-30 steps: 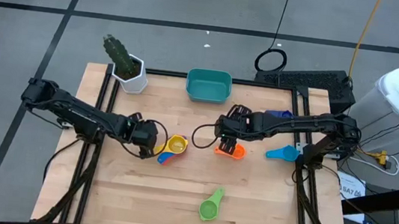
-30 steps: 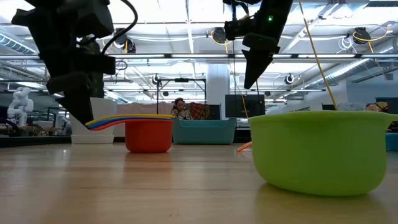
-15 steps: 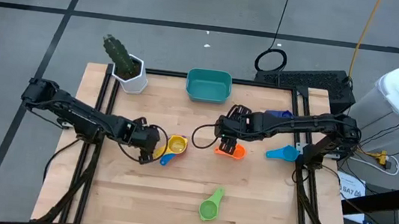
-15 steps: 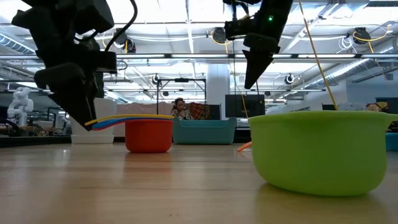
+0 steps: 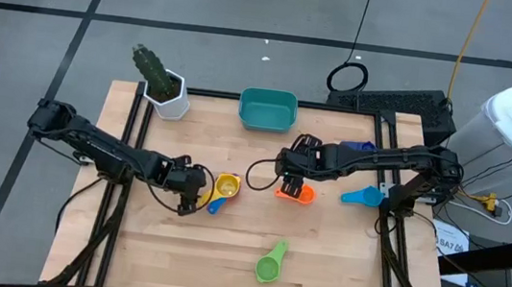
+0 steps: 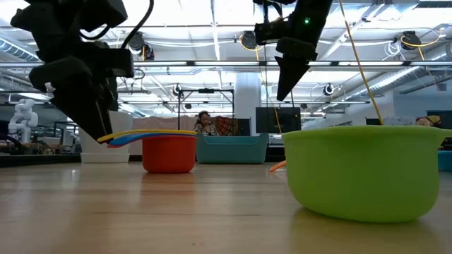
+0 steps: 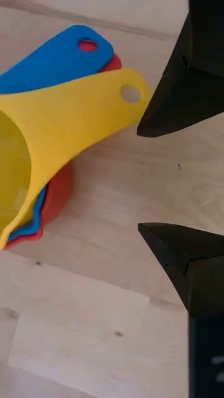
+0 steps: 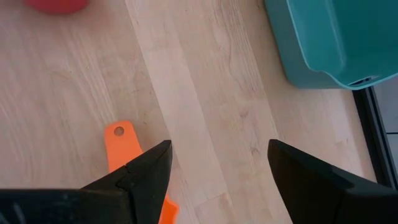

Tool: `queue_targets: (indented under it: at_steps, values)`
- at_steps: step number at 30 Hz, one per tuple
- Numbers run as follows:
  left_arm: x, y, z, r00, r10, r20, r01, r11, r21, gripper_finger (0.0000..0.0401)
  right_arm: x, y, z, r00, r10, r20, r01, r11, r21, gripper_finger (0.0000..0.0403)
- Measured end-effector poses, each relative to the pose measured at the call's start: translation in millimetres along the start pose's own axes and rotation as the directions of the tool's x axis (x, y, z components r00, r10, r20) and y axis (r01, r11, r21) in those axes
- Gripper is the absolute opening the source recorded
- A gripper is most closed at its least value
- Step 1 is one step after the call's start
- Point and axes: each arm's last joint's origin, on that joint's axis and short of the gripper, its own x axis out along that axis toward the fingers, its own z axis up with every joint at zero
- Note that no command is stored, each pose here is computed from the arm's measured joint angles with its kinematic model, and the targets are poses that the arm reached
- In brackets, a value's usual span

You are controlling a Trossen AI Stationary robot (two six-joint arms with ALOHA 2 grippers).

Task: Nest measuring cups in basket
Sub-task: Stack the yellow measuring cup on the blue measuring cup, then stack the green measuring cup on the yellow measuring cup

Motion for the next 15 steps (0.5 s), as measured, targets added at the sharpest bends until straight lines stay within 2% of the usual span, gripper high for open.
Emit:
queue_targets:
  at_steps: [5, 6, 9, 12, 15]
  values:
    - [0, 0, 0, 1.000, 0.002, -0.001, -0.002, 1.000, 0.001, 0.0241, 10, 3, -8, 1.000, 0.002, -0.018, -0.003, 1.000, -0.008, 0.0256]
    - [0, 0, 0, 1.000, 0.004, -0.003, -0.004, 1.000, 0.004, 0.0241, 14, 4, -11, 0.999, 0.028, -0.031, -0.029, 0.999, -0.019, 0.0256]
    - [0, 2, -3, 0.999, 0.037, -0.019, -0.037, 0.999, 0.015, 0.0241, 27, 14, -22, 0.973, 0.218, -0.076, -0.221, 0.974, -0.040, 0.0256]
    - [0, 7, -5, 0.996, 0.079, -0.043, -0.078, 0.997, 0.015, 0.0241, 34, 26, -33, 0.905, 0.405, -0.128, -0.413, 0.910, -0.040, 0.0256]
    - [0, 9, -5, 0.994, 0.101, -0.047, -0.101, 0.995, 0.013, 0.0241, 31, 39, -42, 0.887, 0.428, -0.175, -0.440, 0.897, -0.036, 0.0255]
